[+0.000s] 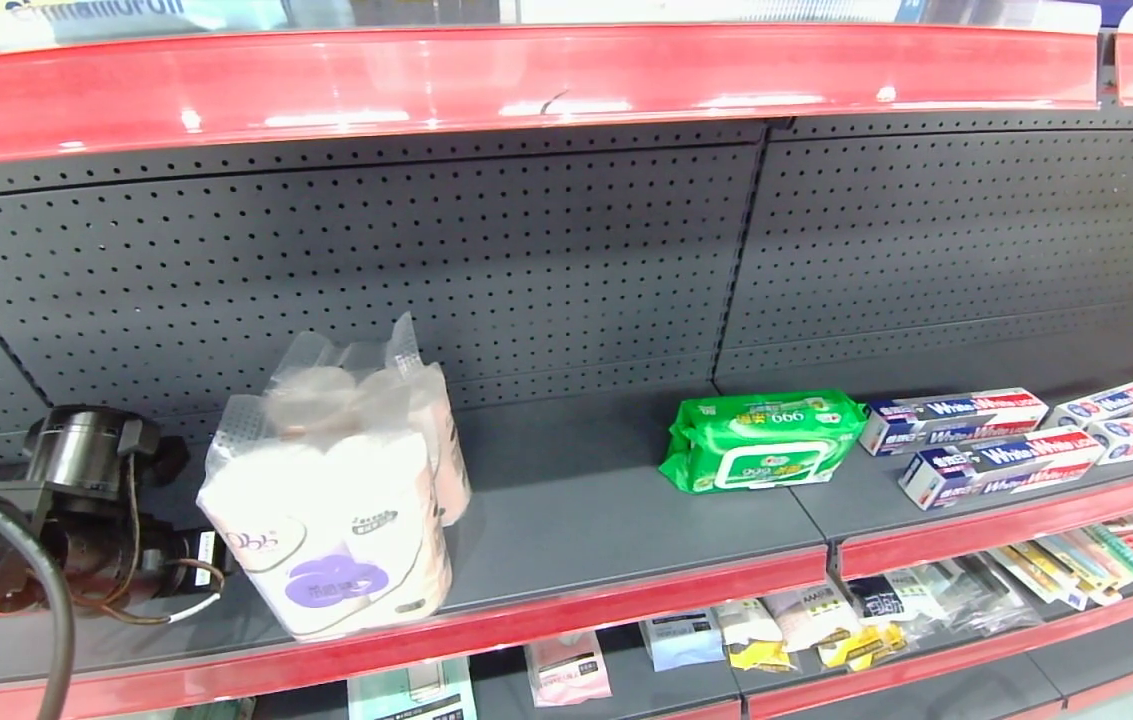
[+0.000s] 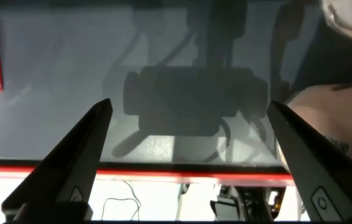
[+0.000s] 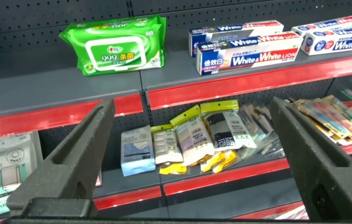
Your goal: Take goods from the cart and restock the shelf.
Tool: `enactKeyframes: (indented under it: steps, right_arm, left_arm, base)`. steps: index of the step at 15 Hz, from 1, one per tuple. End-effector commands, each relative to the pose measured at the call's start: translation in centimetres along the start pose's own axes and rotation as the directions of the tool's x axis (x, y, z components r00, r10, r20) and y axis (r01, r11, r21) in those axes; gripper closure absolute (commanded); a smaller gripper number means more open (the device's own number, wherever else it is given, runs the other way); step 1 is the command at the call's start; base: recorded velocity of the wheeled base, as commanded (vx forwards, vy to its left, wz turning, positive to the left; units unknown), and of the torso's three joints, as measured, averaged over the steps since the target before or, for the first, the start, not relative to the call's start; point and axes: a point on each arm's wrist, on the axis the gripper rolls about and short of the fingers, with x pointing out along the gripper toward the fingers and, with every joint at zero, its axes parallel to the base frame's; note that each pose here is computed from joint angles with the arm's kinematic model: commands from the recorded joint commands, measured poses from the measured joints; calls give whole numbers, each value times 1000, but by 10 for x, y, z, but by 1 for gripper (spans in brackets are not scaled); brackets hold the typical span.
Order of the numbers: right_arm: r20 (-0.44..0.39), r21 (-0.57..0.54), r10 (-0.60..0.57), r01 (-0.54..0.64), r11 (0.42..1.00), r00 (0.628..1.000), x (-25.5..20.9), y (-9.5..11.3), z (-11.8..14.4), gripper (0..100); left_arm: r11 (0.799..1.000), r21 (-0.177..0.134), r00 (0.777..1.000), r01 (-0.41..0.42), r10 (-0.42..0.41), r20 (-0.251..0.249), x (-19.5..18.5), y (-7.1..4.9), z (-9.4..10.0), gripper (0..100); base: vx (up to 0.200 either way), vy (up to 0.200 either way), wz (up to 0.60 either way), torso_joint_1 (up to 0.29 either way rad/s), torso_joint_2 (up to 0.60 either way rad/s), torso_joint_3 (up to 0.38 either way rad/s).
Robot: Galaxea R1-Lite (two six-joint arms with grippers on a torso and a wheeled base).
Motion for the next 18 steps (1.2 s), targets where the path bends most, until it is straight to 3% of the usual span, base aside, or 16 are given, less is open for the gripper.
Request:
enactKeyframes:
  steps: [1, 14, 18]
  right_arm:
    - [-1, 0, 0, 0, 1000, 1000, 0, 0, 0, 0]
    - [-1, 0, -2, 2, 1000, 1000, 0, 0, 0, 0]
    - [-1, 0, 0, 0, 1000, 1000, 0, 0, 0, 0]
  left_arm:
    - [1000, 9, 1000, 5, -5, -3, 3, -3, 2, 0]
    - [998, 57, 999, 38, -38, -7, 8, -19, 4, 0]
    - [998, 59, 999, 38, -38, -2, 8, -20, 6, 0]
  base:
    - [0, 0, 0, 0, 0, 0]
    - [0, 0, 0, 0, 0, 0]
    - [0, 0, 0, 0, 0, 0]
